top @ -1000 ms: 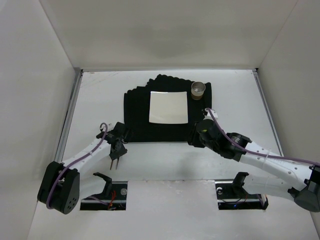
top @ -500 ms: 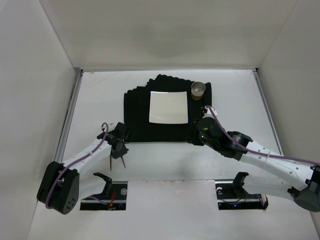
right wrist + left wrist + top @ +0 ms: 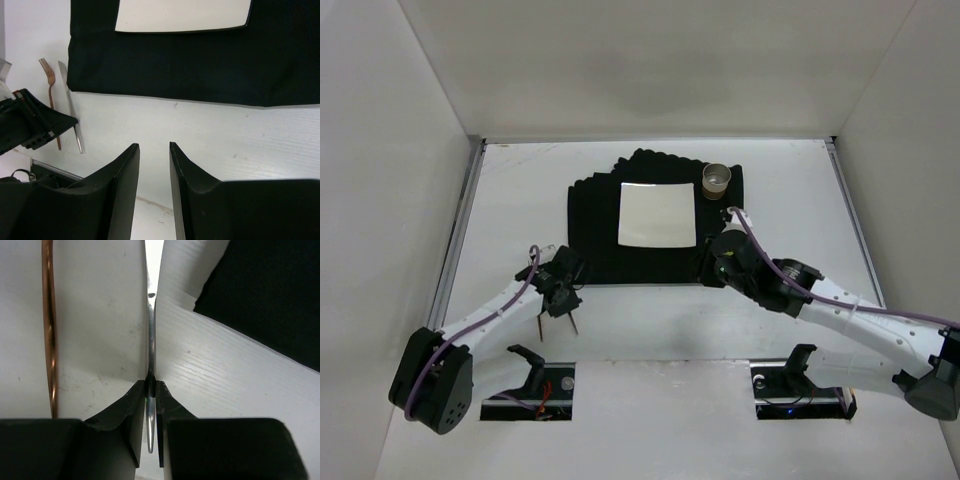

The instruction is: Set the dinner table for one person

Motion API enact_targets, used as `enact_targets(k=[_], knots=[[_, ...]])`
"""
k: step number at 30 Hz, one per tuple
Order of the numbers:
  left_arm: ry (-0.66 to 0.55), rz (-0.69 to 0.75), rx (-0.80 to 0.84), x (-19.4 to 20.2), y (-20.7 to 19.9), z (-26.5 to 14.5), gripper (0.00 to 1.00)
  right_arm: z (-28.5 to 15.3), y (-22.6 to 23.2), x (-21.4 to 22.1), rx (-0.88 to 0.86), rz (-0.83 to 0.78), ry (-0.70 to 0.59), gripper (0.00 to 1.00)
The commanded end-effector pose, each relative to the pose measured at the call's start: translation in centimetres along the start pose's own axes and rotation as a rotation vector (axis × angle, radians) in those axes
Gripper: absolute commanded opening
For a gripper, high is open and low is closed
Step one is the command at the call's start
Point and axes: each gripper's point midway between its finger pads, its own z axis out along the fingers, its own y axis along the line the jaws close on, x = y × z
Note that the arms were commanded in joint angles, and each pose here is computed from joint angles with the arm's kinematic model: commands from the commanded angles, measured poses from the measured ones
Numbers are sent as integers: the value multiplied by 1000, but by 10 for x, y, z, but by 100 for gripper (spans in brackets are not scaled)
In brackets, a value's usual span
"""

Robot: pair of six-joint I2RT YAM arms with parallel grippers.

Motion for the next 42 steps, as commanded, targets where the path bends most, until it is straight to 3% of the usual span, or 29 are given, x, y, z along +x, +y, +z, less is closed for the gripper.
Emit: enact_targets(k=[1, 10, 15, 20, 28, 35, 42], knots=[[-31, 19, 42, -13, -9, -21, 1, -1, 18, -18, -46, 24, -40, 36], [-78, 42, 33, -30, -4, -63, 0, -2, 15, -30, -46, 36, -58, 36], [-107, 66, 108, -41, -25, -95, 0, -8, 2, -49, -36, 71, -93, 36], [-138, 113, 277, -52, -104, -127, 0, -24, -23, -86, 18, 120, -172, 37], [-97, 189, 549, -49, -264, -154, 0, -54, -76, -131, 204, 167, -245, 41], [-52, 230, 649, -29, -370, -138, 0, -73, -114, -122, 295, 230, -253, 43], [-11, 213, 679, -11, -431, -95, 0, -78, -129, -101, 313, 247, -223, 46]])
